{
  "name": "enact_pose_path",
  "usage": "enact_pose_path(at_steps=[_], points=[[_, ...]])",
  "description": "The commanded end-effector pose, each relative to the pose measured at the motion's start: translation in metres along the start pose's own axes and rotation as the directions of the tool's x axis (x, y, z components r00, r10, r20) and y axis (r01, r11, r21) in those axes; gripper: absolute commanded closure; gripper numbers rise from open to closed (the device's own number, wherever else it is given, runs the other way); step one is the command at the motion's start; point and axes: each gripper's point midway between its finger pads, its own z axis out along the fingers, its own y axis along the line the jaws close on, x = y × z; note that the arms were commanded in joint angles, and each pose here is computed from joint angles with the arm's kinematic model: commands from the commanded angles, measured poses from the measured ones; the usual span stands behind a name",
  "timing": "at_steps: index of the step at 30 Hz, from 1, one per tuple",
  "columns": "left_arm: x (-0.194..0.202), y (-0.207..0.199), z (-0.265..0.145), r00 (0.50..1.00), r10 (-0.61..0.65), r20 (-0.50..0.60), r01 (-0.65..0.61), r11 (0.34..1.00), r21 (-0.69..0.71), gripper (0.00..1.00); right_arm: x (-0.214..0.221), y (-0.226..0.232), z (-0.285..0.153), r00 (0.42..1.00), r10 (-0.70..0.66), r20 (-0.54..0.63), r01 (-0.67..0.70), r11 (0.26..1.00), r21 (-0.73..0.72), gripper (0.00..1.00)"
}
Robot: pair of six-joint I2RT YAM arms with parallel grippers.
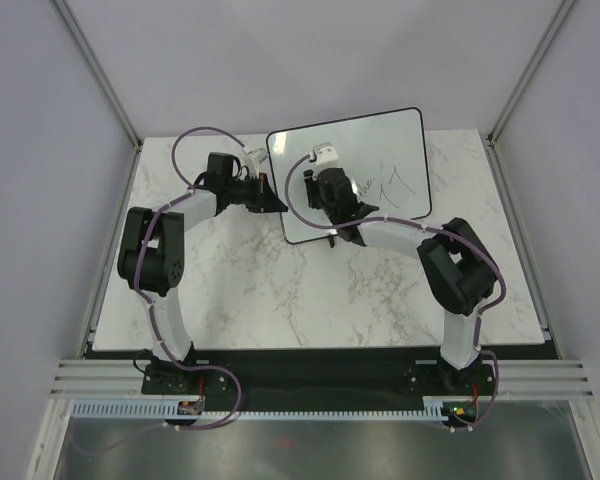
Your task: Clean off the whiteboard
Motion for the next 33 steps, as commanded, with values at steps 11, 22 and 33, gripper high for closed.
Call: enact_pose_path(at_steps=[11,22,33], points=[[-0.027,0.017,-0.006,0.971,0.237,0.036,-0.231,0.966,-0.117,0.98,0.04,-0.177,-0.034,0.987,0.125,-0.097,-0.08,0.924,0.375,1.0],[-0.027,0.019,-0.007,0.969,0.244,0.025,-0.239,0.962,-0.132,0.98,0.03,0.017,0.001,0.997,0.012,-0.081,-0.014,1.0,-0.024,1.0],[-0.027,0.019,-0.007,0.969,0.248,0.021,-0.243,0.961,-0.132,0.98,0.052,-0.124,-0.029,0.987,0.123,-0.1,-0.085,0.944,0.319,1.0]])
